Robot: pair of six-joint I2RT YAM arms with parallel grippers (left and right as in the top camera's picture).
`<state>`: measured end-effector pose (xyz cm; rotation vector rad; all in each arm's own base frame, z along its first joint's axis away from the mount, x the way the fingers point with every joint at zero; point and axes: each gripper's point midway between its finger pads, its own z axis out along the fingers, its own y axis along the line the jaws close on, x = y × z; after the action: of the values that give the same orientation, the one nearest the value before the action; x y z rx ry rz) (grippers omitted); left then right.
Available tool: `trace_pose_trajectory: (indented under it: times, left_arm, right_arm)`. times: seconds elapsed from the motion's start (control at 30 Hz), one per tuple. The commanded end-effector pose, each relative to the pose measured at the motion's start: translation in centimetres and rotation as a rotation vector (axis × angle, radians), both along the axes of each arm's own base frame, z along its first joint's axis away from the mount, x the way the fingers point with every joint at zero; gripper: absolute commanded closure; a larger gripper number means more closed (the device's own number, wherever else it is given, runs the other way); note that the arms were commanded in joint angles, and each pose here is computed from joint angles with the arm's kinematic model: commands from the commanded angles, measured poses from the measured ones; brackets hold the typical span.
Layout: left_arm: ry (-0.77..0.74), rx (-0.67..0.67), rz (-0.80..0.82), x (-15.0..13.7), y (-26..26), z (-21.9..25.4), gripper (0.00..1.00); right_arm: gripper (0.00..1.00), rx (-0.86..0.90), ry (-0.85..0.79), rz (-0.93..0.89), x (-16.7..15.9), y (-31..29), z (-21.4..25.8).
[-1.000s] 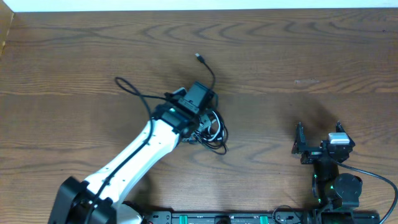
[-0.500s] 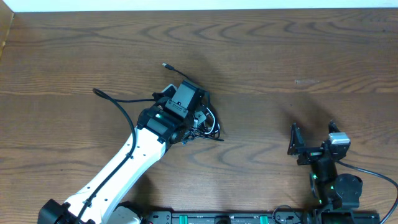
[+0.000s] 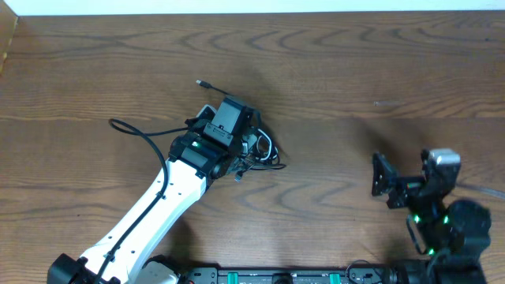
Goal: Untangle cables
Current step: 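Reach the right gripper toward the bundle held by the left gripper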
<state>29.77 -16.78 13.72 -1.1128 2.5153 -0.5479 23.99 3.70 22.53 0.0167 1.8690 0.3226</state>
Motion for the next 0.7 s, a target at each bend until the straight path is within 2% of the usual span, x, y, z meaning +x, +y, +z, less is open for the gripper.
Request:
trace_pose_trajectory:
  times: [0.0,0.13,0.27,0.37,0.4,0.47,0.53,0.67]
  left_arm:
    - [-0.015,-0.096,0.116,0.6,-0.3,1.9,0.93]
    - [-0.036,-0.105,0.098,0.5,-0.3,2.6,0.93]
    - [-0.141,-0.09,-0.036,0.9,-0.9,4.7,0.92]
    - [-0.25,-0.086,-0.141,1.3,-1.5,7.0,0.93]
    - [-0.276,-0.093,-0.149,1.4,-1.5,7.7,0.92]
    - [-0.313,-0.11,-0.147,1.7,-1.6,8.7,0.92]
    - [-0.35,-0.113,-0.165,2.0,-1.9,9.3,0.92]
    - [-0.374,-0.112,-0.213,2.1,-2.5,9.7,0.93]
  right_arm:
    - [0.01,0.08,0.037,0.226,0.4,4.0,1.9]
    - [0.01,0.144,0.041,0.383,1.1,6.5,2.4]
    - [0.03,0.196,0.043,0.497,1.2,8.2,2.8]
    - [0.23,0.258,0.06,0.555,1.1,9.1,3.1]
    - [0.23,0.297,0.082,0.553,1.2,9.2,3.1]
    - [0.16,0.351,0.115,0.564,1.3,9.5,3.0]
    - [0.16,0.375,0.13,0.616,0.8,10.2,3.1]
    - [0.21,0.352,0.119,0.729,-0.2,11.2,3.0]
